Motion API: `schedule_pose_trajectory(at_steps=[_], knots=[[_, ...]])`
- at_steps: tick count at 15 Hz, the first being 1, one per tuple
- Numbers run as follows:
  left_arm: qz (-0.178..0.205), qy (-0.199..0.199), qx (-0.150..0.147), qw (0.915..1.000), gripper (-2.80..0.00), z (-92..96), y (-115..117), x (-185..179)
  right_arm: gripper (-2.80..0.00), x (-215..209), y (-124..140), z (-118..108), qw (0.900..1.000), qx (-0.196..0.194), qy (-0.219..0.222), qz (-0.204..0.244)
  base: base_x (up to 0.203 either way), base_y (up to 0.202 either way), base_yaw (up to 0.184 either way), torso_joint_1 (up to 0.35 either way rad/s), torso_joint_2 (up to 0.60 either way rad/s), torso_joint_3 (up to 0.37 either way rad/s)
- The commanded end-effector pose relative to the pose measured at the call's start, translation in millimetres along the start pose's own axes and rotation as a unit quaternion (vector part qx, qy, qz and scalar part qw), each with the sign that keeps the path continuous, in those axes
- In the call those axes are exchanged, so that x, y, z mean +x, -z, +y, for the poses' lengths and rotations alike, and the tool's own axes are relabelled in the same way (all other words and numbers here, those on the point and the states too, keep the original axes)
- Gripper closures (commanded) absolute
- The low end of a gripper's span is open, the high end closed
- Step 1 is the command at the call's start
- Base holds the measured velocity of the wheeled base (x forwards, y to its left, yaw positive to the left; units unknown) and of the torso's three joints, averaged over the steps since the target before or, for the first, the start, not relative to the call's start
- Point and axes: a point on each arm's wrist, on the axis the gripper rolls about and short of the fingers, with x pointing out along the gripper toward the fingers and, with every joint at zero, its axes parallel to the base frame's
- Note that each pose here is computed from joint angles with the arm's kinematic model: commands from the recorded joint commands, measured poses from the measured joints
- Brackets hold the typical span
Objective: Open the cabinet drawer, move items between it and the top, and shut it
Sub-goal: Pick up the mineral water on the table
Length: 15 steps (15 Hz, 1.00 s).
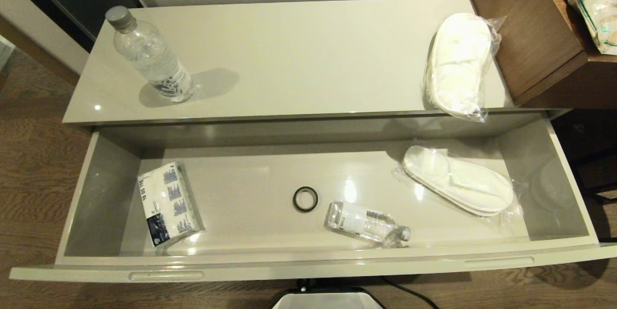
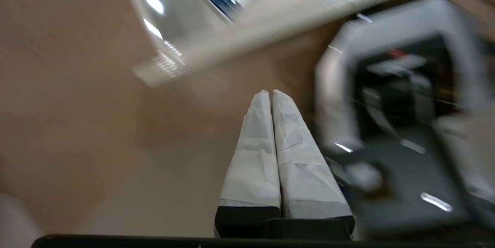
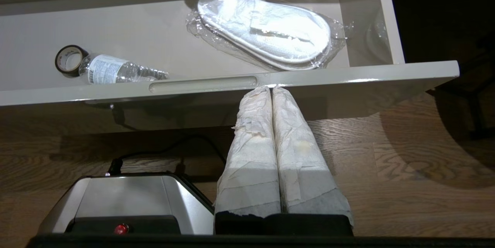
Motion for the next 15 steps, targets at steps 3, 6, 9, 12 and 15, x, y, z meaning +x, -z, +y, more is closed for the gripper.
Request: schedule_pose_trajectory(at_steps=[3, 6, 9, 12, 15], knots=[[0.000, -0.019, -0.059, 0.9981, 0.00, -42.7, 57.8, -20.5, 0.00, -0.9, 1.2, -0.1, 1.000, 0.000, 0.000, -0.006, 0.000, 0.000, 0.000, 0.000, 0.00, 0.000], [-0.016, -0.077, -0.011, 0.9969, 0.00, -56.2, 112.7, -24.4, 0.00, -1.0, 1.0, -0.1, 1.000, 0.000, 0.000, -0.007, 0.000, 0.000, 0.000, 0.000, 0.00, 0.000], [-0.037, -0.109, 0.004, 0.9934, 0.00, -59.7, 156.6, -29.7, 0.00, -0.9, 1.2, -0.1, 1.000, 0.000, 0.000, -0.006, 0.000, 0.000, 0.000, 0.000, 0.00, 0.000], [-0.098, -0.140, -0.001, 0.9853, 0.00, -70.5, 193.6, -24.5, 0.00, -0.9, 1.2, -0.1, 1.000, 0.000, 0.000, -0.006, 0.000, 0.000, 0.000, 0.000, 0.00, 0.000], [-0.105, -0.143, -0.025, 0.9837, 0.00, -68.6, 189.6, -18.4, 0.00, -0.9, 1.2, -0.1, 1.000, 0.000, 0.000, -0.006, 0.000, 0.000, 0.000, 0.000, 0.00, 0.000]])
